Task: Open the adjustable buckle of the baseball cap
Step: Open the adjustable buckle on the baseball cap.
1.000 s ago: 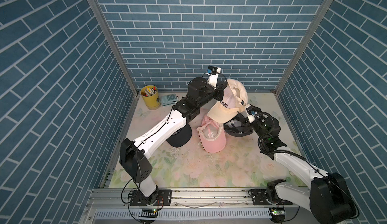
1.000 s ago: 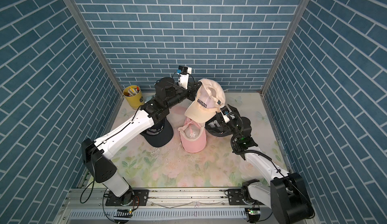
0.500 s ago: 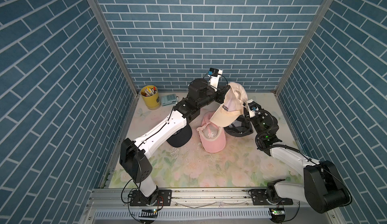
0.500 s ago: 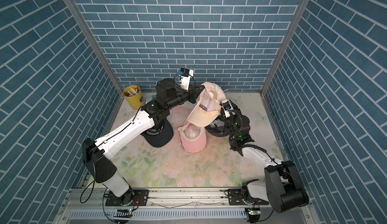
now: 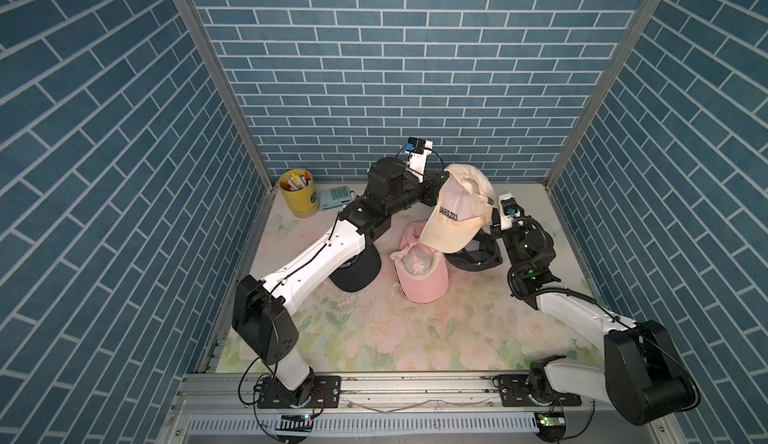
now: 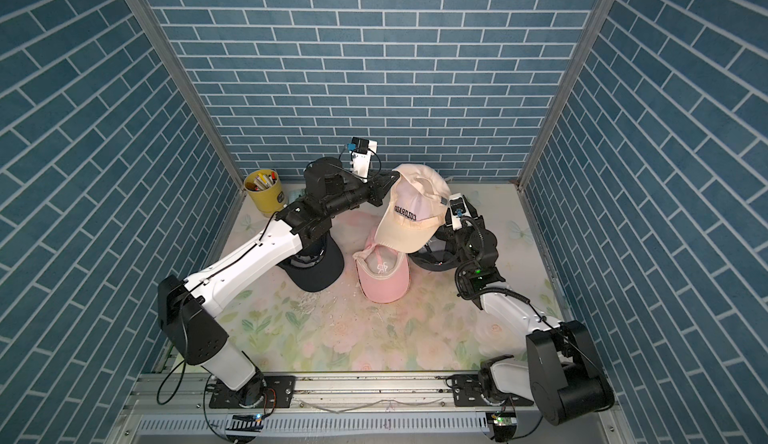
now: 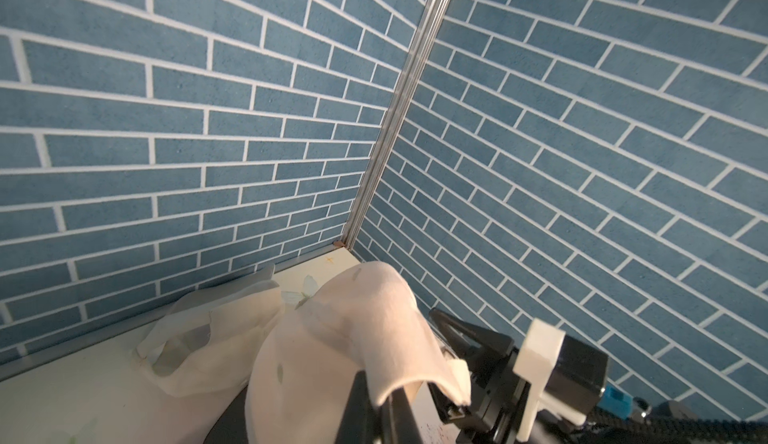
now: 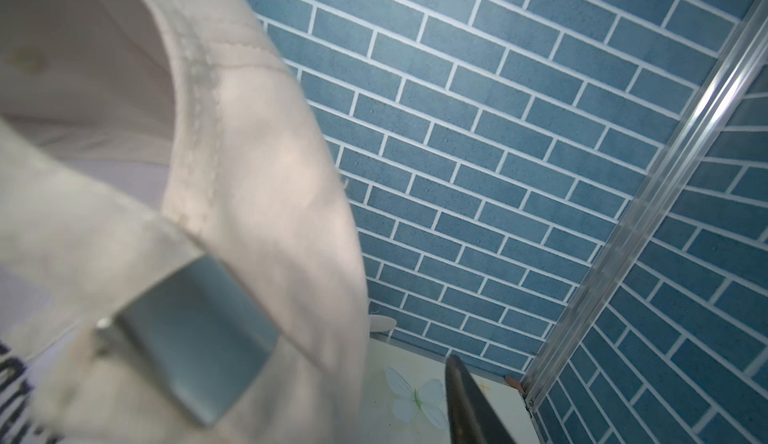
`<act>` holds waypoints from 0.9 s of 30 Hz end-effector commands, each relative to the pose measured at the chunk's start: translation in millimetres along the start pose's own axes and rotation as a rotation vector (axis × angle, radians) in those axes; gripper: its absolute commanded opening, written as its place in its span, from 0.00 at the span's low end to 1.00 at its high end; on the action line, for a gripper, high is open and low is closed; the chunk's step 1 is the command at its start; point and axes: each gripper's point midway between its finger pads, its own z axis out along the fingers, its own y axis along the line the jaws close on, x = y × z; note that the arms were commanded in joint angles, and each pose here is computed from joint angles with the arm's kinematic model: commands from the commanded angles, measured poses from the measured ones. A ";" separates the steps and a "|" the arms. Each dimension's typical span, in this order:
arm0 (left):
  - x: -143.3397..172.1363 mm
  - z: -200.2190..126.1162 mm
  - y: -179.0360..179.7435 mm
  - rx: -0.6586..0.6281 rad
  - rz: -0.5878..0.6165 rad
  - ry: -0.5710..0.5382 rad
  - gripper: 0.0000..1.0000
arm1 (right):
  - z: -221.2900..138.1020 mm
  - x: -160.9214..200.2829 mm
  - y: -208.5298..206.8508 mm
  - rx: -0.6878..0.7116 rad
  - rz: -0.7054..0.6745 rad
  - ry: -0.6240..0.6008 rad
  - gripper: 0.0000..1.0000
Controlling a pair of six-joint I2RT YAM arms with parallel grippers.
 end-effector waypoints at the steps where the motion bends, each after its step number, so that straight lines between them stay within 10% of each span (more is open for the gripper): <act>1: -16.9 -12.5 -5.0 0.022 -0.007 -0.054 0.00 | 0.1 -38.3 -17.2 0.050 0.089 -0.100 0.37; 22: 33.4 -19.9 38.5 -0.031 -0.084 0.023 0.02 | 4.6 -58.0 -3.6 -0.127 0.072 -0.065 0.00; 27: 50.8 -8.8 40.7 -0.012 -0.057 0.104 0.54 | 6.0 -58.5 5.1 -0.187 -0.009 -0.050 0.00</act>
